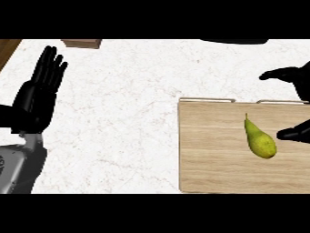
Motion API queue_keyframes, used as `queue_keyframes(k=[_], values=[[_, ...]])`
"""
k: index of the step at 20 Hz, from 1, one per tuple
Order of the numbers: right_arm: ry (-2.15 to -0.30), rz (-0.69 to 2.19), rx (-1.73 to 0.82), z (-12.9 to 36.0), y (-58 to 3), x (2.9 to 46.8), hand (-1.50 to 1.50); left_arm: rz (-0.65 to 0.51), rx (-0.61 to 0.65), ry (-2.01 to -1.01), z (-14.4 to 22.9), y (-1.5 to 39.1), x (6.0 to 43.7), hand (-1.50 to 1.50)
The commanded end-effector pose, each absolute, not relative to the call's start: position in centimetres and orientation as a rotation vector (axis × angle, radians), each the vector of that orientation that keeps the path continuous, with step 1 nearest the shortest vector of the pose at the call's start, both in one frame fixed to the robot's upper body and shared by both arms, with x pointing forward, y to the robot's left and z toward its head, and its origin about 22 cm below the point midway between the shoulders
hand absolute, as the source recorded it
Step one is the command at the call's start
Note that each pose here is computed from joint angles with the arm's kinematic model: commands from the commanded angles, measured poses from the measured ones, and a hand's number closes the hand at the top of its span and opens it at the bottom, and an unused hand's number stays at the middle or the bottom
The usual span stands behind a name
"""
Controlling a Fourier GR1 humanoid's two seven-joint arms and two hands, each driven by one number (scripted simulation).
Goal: Pick the pear from the tray and place it in the pot
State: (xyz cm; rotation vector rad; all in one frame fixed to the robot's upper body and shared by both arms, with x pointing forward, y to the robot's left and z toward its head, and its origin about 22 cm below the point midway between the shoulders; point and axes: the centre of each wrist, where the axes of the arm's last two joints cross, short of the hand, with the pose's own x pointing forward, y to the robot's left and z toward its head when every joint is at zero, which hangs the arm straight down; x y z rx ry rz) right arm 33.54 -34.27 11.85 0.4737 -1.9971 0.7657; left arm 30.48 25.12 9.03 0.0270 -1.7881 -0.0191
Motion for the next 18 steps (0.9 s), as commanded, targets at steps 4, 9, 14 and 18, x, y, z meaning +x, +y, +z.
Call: queue_keyframes(k=[4,9,14,18], values=[[-1.981,1.057,0.561,15.3,-38.0,34.6,-1.5,0.01,0.03,-1.8,9.3,24.4,31.2,0.0],[-1.85,1.335,0.51,16.2,-37.5,33.9,-1.5,0.004,0.046,-1.806,8.6,24.7,31.0,0.0],[-1.838,1.48,0.439,16.8,-37.0,34.9,-1.5,0.0,0.033,-1.783,8.8,24.2,31.3,0.0],[-1.764,1.592,0.434,15.6,-36.1,35.4,-1.5,0.017,0.069,-1.808,9.0,23.4,32.0,0.0]])
